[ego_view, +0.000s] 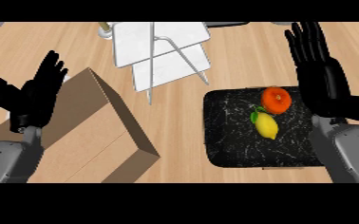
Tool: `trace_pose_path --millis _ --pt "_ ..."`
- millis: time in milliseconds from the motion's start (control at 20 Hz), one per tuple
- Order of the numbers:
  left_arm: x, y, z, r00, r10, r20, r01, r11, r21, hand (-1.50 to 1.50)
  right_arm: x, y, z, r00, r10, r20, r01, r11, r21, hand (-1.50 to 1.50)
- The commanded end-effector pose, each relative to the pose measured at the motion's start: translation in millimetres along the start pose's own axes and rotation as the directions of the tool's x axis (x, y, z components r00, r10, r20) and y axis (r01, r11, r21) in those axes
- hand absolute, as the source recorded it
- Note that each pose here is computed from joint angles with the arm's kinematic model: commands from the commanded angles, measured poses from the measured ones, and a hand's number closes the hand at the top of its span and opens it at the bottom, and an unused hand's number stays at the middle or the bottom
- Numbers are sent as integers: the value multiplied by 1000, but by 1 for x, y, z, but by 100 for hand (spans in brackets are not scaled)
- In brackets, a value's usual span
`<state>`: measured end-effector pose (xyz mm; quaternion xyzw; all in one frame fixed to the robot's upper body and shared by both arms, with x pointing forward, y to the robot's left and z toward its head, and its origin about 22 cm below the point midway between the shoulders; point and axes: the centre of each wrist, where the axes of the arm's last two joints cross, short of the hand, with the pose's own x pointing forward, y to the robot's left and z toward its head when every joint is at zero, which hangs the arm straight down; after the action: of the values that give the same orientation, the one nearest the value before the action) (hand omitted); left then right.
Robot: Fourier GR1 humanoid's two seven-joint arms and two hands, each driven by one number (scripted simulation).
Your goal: Pick the squash from the tray and place it in the tiered shelf
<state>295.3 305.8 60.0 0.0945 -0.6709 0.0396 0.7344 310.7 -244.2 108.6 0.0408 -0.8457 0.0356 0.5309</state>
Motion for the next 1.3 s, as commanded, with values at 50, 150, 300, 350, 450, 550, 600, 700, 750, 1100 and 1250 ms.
trace_pose_path --millis 50,150,300,350,450,550,600,700,750,1100,1250 --pt "-18 13 9 994 -62 -92 62 998 4 0 -4 -38 12 994 100 -45 -106 981 -162 150" --pt "-39 16 22 981 -55 -184 59 998 13 0 0 -93 35 958 261 -120 -283 925 -253 150" --pt "-37 17 24 980 -2 -198 8 999 31 0 -11 -161 84 701 527 -481 -673 712 -200 150" --pt "-47 17 33 970 11 -244 -7 1000 16 0 -19 -169 97 702 453 -550 -662 699 -269 150" --pt "-63 9 45 958 18 -286 -22 1000 -13 0 -29 -169 107 738 317 -595 -599 713 -364 150" --pt "-67 13 51 950 10 -312 -20 999 -28 0 -30 -171 115 749 298 -592 -580 727 -368 -150" --pt "-62 11 45 953 15 -304 -29 999 -42 0 -36 -167 121 762 304 -571 -564 745 -356 -150" --pt "-64 5 46 954 15 -300 -28 999 -38 0 -24 -173 117 746 362 -559 -578 769 -273 -150" --pt "-61 10 46 953 16 -304 -34 998 -54 0 -27 -164 115 750 367 -550 -559 797 -230 -150" --pt "-59 18 49 948 -5 -318 -16 998 -64 0 2 -166 103 725 413 -552 -509 860 -25 -150" --pt "-63 16 49 950 9 -312 -30 998 -62 0 13 -164 97 680 454 -576 -512 856 71 -150"
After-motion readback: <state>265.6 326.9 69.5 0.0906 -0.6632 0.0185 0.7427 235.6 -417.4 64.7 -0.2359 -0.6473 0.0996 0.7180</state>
